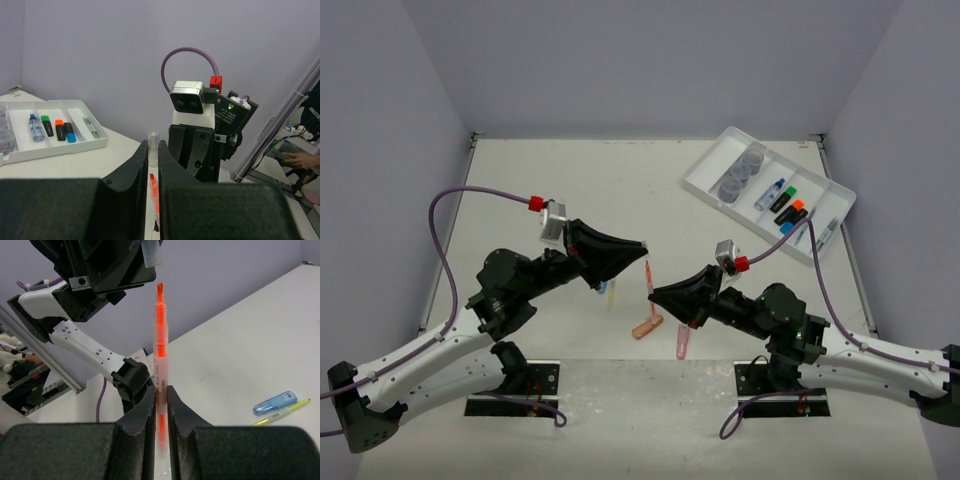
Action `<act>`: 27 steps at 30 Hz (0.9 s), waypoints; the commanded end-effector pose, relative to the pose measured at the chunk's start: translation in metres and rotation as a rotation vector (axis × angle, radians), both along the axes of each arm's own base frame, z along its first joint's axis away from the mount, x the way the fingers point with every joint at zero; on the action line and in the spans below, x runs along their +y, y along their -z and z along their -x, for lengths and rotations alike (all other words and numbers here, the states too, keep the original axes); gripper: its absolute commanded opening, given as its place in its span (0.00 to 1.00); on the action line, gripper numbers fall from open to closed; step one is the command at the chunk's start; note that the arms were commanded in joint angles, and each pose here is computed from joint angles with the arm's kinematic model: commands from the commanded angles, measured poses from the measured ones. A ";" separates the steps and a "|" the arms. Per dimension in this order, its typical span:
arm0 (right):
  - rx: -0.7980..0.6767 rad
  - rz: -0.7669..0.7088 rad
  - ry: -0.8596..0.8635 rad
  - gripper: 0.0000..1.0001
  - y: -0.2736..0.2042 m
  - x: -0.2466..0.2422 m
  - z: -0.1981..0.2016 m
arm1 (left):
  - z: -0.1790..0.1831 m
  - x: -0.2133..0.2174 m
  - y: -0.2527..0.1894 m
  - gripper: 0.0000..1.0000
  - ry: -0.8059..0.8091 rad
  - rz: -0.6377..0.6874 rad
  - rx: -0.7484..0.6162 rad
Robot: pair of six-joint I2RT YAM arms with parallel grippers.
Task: Sort the stationery into containers
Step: Close the pen cap on the pen.
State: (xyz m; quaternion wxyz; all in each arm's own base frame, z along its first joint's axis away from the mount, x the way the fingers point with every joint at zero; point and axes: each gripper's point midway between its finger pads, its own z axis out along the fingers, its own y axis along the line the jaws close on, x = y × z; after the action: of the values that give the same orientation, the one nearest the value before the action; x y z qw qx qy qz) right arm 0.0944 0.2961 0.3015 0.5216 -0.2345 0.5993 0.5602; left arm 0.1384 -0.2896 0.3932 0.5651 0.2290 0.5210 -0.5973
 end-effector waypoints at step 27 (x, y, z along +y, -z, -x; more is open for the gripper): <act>-0.098 -0.103 0.090 0.00 -0.060 -0.016 -0.010 | 0.001 -0.016 0.015 0.00 0.078 -0.028 0.098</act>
State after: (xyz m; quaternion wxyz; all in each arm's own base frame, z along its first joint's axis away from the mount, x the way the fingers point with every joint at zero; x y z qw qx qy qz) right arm 0.1015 0.2909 0.3187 0.5449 -0.2246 0.5925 0.5492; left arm 0.1385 -0.3007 0.3841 0.5367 0.2281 0.5312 -0.6146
